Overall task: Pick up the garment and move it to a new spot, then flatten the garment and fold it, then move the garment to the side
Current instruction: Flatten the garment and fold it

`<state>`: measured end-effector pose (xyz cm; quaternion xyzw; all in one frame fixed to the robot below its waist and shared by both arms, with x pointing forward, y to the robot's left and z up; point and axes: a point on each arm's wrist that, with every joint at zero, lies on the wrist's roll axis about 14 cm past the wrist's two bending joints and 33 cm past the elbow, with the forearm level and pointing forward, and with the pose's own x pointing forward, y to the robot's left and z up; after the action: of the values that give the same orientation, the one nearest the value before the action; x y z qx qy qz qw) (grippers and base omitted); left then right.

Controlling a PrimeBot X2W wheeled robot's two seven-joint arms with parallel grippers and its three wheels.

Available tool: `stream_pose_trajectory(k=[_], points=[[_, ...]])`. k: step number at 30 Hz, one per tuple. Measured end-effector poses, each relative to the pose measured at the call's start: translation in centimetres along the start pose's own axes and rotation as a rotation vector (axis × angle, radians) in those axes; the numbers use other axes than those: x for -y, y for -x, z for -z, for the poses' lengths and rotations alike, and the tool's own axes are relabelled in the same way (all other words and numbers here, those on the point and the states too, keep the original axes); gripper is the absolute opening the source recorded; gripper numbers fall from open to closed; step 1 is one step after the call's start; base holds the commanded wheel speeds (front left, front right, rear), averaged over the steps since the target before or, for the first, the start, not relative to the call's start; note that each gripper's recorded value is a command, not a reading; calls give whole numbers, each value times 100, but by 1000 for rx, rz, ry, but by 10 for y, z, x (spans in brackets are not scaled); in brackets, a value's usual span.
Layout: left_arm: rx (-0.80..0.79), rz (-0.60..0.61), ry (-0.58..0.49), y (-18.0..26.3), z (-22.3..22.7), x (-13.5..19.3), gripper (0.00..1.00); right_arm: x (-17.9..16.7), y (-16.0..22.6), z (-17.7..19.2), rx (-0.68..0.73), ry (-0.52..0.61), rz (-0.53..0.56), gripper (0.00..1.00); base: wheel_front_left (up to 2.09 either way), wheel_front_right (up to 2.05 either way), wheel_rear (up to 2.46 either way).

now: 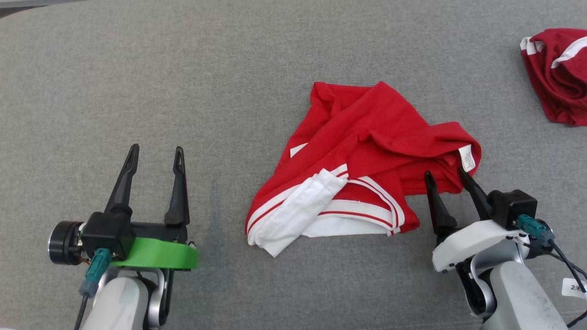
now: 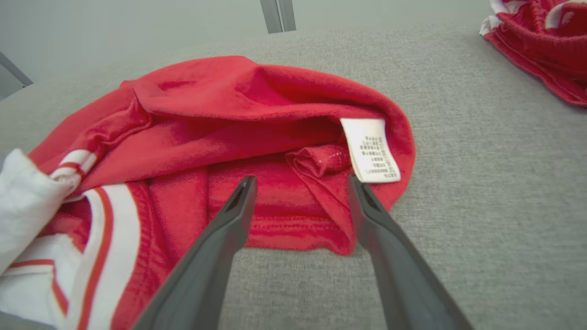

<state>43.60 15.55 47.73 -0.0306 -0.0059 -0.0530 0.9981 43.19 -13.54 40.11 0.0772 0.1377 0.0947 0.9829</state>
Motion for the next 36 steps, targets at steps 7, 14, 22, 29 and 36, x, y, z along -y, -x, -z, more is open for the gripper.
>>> stream_pose_trajectory(k=[7,14,22,29,36], points=[[-2,-3,-2,-3,2,-1,100,9,-15,-10,57,-5,23,0,0,0,0],[9,-3,-2,-3,-2,-1,100,19,0,-19,112,-31,55,0,0,0,0],[15,15,-3,-5,-3,5,100,42,25,-55,221,23,109,0,0,0,0],[30,20,-7,-3,-9,7,100,35,38,-92,310,101,93,0,0,0,0],[34,19,-11,9,-14,8,100,22,54,-103,314,119,77,100,0,0,0]])
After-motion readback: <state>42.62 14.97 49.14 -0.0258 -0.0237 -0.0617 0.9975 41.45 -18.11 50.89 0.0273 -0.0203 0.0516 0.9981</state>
